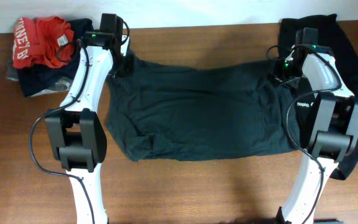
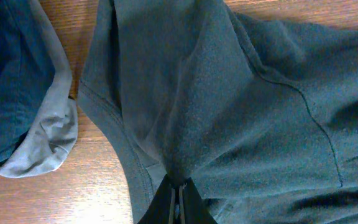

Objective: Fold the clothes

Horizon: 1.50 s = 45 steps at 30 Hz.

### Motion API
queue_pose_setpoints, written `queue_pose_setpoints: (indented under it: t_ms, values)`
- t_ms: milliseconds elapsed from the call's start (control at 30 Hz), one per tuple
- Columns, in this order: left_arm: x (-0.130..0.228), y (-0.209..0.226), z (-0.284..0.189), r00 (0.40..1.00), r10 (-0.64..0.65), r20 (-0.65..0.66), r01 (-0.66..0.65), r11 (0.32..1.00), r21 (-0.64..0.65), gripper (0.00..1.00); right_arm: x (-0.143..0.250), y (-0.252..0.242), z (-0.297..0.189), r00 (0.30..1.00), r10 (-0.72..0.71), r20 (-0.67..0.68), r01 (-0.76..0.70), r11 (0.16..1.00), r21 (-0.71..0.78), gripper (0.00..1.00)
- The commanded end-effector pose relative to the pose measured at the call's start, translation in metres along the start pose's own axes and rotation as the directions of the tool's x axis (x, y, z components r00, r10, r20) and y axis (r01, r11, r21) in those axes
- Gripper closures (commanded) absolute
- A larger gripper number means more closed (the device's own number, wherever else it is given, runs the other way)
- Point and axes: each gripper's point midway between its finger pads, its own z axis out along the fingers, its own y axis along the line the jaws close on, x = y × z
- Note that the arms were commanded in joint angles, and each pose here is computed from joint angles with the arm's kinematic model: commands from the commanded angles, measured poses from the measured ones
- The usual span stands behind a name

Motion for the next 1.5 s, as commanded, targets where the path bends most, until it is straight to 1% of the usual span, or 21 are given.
queue_pose_setpoints:
  t_ms: [0,133,200,300,433,533,567,633,733,867,967,1067,1133,1167,1200,1233,1267,1300,1367,1467]
  values:
    - [-0.012,0.007,-0.018,0.999,-0.019,0.049,0.020,1.000,-0.017,0.99,0.006,0.005,0.006,1.000,0.003,-0.023,-0.003,1.000,-0.022,0.86]
    - [-0.012,0.007,-0.018,0.999,-0.019,0.049,0.020,1.000,-0.017,0.99,0.005,0.005,0.006,1.000,0.001,-0.017,-0.002,1.000,-0.025,0.96]
    - [-0.012,0.007,-0.018,0.999,-0.019,0.050,0.020,1.000,-0.017,0.99,0.002,0.006,0.006,1.000,-0.006,-0.008,0.006,1.000,-0.029,0.96]
    - [-0.012,0.007,-0.018,0.999,-0.019,0.050,0.020,1.000,-0.018,0.99,-0.005,0.013,-0.002,0.999,-0.053,0.015,0.053,0.997,-0.060,0.96]
    - [-0.012,0.007,-0.018,0.999,-0.019,0.050,0.020,1.000,-0.017,0.99,-0.016,0.024,-0.029,0.994,-0.099,0.043,0.101,0.993,-0.063,0.96]
    - [-0.012,0.007,-0.018,0.999,-0.020,0.050,0.021,1.000,-0.017,0.99,-0.014,0.032,-0.045,0.986,-0.164,0.027,0.166,0.984,-0.061,0.96]
    - [-0.012,0.007,-0.018,0.999,-0.020,0.050,0.021,1.000,-0.017,0.99,-0.011,0.035,-0.047,0.981,-0.193,0.015,0.193,0.979,-0.061,0.93]
    - [-0.012,0.007,-0.018,0.999,-0.019,0.050,0.020,1.000,-0.017,0.99,-0.003,0.040,-0.049,0.966,-0.257,-0.008,0.256,0.965,-0.061,0.81]
    - [-0.013,0.007,-0.018,0.998,-0.019,0.053,0.020,1.000,-0.017,0.99,0.010,0.049,-0.047,0.940,-0.339,-0.038,0.337,0.939,-0.064,0.70]
    - [-0.013,0.007,-0.018,0.998,-0.020,0.053,0.020,1.000,-0.018,0.99,0.025,0.059,-0.044,0.874,-0.480,-0.073,0.476,0.877,-0.066,0.56]
    - [-0.013,0.008,-0.018,0.998,-0.020,0.053,0.021,1.000,-0.018,0.99,0.024,0.050,-0.040,0.838,-0.538,-0.093,0.543,0.839,0.034,0.49]
    - [-0.013,0.007,-0.018,0.998,-0.019,0.053,0.020,1.000,-0.018,0.99,0.021,0.042,-0.039,0.811,-0.576,-0.106,0.585,0.804,0.109,0.48]
    - [-0.013,0.007,-0.018,0.998,-0.019,0.053,0.020,1.000,-0.017,0.99,0.021,0.040,-0.038,0.817,-0.566,-0.109,0.576,0.809,0.119,0.48]
    - [-0.013,0.007,-0.018,0.998,-0.019,0.053,0.020,1.000,-0.018,0.99,0.021,0.040,-0.038,0.836,-0.538,-0.106,0.548,0.828,0.123,0.48]
    - [-0.013,0.007,-0.018,0.998,-0.019,0.053,0.020,1.000,-0.017,0.99,0.021,0.040,-0.038,0.866,-0.491,-0.100,0.500,0.856,0.128,0.51]
    - [-0.013,0.007,-0.018,0.998,-0.020,0.053,0.021,1.000,-0.017,0.99,0.023,0.040,-0.038,0.903,-0.418,-0.095,0.428,0.894,0.135,0.56]
    - [-0.013,0.007,-0.018,0.998,-0.020,0.054,0.021,1.000,-0.017,0.99,0.024,0.039,-0.037,0.924,-0.370,-0.095,0.380,0.915,0.137,0.59]
    - [-0.013,0.007,-0.018,0.998,-0.020,0.054,0.021,1.000,-0.017,0.99,0.030,0.040,-0.036,0.954,-0.283,-0.100,0.295,0.945,0.144,0.59]
    - [-0.013,0.007,-0.018,0.998,-0.020,0.054,0.020,1.000,-0.017,0.99,0.039,0.042,-0.035,0.976,-0.185,-0.117,0.201,0.969,0.140,0.59]
    - [-0.013,0.007,-0.018,0.998,-0.020,0.055,0.021,1.000,-0.017,0.99,0.057,0.057,-0.031,0.981,-0.109,-0.160,0.125,0.988,0.095,0.59]
